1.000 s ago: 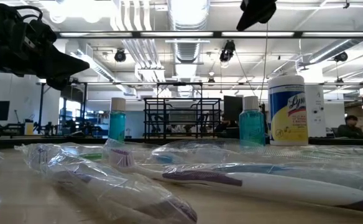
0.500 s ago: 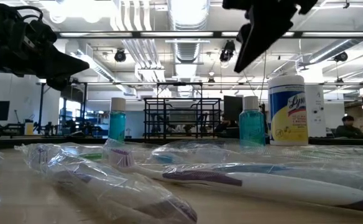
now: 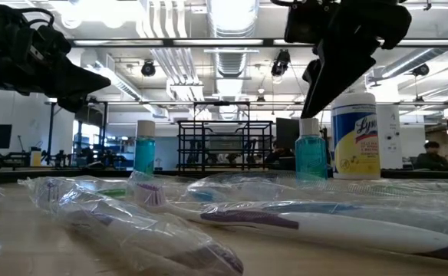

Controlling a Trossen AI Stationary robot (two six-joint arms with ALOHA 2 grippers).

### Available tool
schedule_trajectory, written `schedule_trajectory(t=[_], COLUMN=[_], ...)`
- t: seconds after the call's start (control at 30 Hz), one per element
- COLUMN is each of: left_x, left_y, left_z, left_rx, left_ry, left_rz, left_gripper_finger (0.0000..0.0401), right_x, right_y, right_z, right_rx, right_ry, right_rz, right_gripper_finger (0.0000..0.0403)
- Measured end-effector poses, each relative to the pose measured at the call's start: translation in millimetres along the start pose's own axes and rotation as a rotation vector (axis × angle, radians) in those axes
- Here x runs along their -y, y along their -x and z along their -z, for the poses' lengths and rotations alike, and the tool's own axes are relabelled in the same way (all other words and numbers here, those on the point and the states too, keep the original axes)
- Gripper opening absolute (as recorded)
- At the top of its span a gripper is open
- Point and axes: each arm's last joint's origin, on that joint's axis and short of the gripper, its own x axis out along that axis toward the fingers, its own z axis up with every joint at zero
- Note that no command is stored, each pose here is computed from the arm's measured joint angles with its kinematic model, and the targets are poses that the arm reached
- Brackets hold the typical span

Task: Pick & Place toothbrushing station
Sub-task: Put the right mouthwash into the wire organizer

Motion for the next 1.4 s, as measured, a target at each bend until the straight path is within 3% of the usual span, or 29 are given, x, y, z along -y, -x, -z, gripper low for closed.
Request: schedule_trajectory(t=[1.0, 1.4], left_x=[0, 0], left_y=[0, 0], left_z=[0, 0], left_rx=[0.000, 0.000], left_ry=[0.000, 0.000], left_rz=[0.000, 0.000], left_gripper_finger=[0.0023, 0.0025], right_x=[2, 2], right_y=[-15, -16], right_z=[11, 12], right_rx=[0.026, 0.028], right_ry=[-0.065, -0.053], right_rz=[-0.007, -0.008], right_gripper_finger=[0.0207, 0.0104])
